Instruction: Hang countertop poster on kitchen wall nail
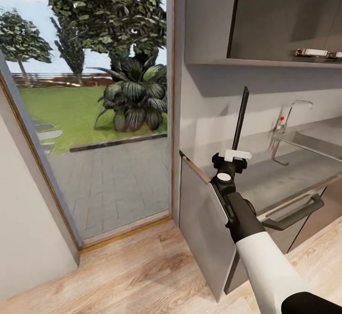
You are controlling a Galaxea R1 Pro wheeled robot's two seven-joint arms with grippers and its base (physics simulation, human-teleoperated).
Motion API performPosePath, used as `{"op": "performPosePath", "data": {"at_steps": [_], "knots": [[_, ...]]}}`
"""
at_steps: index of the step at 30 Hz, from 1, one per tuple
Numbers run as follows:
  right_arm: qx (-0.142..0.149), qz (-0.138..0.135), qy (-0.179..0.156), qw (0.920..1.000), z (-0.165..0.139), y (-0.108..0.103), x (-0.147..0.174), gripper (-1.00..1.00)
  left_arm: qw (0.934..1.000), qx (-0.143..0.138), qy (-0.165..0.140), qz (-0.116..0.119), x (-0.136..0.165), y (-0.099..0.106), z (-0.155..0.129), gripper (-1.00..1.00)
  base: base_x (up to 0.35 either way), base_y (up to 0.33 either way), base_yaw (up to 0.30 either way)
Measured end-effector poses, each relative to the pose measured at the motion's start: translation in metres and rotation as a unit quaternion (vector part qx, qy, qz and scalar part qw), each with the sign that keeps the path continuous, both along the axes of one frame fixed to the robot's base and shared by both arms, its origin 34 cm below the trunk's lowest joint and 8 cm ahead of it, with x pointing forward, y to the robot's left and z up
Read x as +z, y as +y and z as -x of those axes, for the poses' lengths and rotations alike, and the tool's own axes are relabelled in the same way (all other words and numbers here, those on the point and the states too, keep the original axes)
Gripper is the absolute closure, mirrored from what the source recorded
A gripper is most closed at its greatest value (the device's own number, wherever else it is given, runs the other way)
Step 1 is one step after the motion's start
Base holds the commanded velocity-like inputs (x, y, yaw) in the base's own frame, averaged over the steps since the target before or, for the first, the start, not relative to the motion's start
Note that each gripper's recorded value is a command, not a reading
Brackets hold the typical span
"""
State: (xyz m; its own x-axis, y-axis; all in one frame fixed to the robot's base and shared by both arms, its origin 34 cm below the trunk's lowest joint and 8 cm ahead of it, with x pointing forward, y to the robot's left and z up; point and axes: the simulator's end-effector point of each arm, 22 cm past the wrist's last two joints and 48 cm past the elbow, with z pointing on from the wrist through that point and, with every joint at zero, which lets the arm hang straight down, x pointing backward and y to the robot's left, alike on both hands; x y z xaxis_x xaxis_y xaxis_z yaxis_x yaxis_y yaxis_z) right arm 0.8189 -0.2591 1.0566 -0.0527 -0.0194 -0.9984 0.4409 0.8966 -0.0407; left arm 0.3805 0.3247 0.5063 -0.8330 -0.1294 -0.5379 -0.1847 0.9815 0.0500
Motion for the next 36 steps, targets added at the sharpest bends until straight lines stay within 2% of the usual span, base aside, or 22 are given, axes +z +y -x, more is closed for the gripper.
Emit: {"op": "performPosePath", "data": {"at_steps": [9, 10, 36], "knots": [[0.000, 0.000, 0.000, 1.0000, 0.0000, 0.0000, 0.0002, -1.00, 1.0000, 0.000, 0.000, 0.000, 0.0000, 0.0002, -0.0001, -1.00, 0.012, 0.000, 0.000], [0.000, 0.000, 0.000, 1.0000, 0.0000, 0.0000, 0.0002, 1.00, 1.0000, 0.000, 0.000, 0.000, 0.0000, 0.0001, -0.0001, -1.00, 0.003, 0.000, 0.000], [0.000, 0.001, 0.000, 1.0000, 0.0001, -0.0002, 0.0006, 1.00, 1.0000, 0.000, -0.001, 0.000, 0.0005, 0.0005, -0.0009, -1.00, 0.000, 0.000, 0.000]]}}
